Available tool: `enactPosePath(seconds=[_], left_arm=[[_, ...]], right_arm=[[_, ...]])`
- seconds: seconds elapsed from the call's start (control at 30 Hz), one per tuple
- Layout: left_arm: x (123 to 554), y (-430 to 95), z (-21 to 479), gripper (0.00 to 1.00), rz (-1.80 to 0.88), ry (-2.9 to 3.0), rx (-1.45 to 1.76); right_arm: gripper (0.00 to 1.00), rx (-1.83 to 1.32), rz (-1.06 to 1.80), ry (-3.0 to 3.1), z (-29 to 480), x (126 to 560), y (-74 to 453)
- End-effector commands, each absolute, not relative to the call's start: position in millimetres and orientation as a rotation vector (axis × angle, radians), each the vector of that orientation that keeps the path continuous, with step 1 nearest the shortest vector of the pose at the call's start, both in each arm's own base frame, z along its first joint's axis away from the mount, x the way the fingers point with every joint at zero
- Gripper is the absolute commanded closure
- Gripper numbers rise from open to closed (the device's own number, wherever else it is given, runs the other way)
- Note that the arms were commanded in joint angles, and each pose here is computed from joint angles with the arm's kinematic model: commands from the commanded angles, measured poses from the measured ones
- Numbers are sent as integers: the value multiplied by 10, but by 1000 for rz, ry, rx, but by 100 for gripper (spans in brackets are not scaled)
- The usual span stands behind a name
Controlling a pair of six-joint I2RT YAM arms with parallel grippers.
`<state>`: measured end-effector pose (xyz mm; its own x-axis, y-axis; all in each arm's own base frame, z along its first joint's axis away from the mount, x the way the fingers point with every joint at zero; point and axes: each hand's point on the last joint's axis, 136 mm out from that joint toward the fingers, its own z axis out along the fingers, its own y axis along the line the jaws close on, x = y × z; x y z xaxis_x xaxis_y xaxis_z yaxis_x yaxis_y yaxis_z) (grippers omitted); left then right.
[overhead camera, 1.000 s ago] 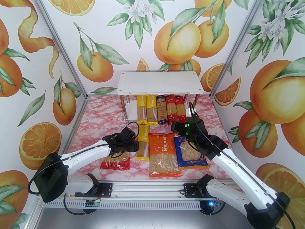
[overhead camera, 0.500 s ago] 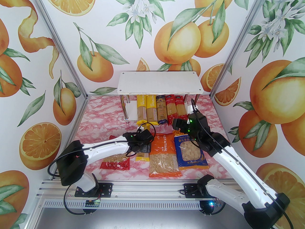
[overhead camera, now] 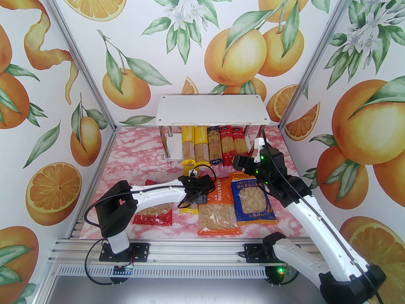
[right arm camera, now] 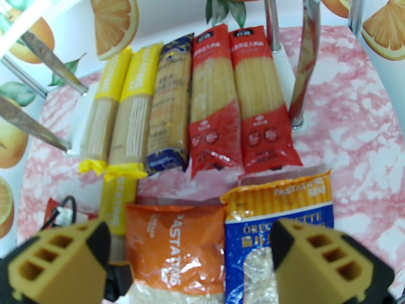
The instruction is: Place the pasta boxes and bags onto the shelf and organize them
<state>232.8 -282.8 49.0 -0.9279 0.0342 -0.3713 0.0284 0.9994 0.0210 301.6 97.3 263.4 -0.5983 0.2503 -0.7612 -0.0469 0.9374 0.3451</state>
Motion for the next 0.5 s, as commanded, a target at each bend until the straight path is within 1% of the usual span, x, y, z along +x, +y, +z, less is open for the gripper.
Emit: enactPosePath(seconds=[0.0, 0.47], left_arm=[[2369, -2786, 543, 6, 43, 2740, -2], [2299, -2673, 542, 7, -45, 2720, -71]], right_arm=[[12, 125, 458, 2163, 2637, 3018, 1002], [12, 143, 493, 2176, 2584, 3018, 1034]])
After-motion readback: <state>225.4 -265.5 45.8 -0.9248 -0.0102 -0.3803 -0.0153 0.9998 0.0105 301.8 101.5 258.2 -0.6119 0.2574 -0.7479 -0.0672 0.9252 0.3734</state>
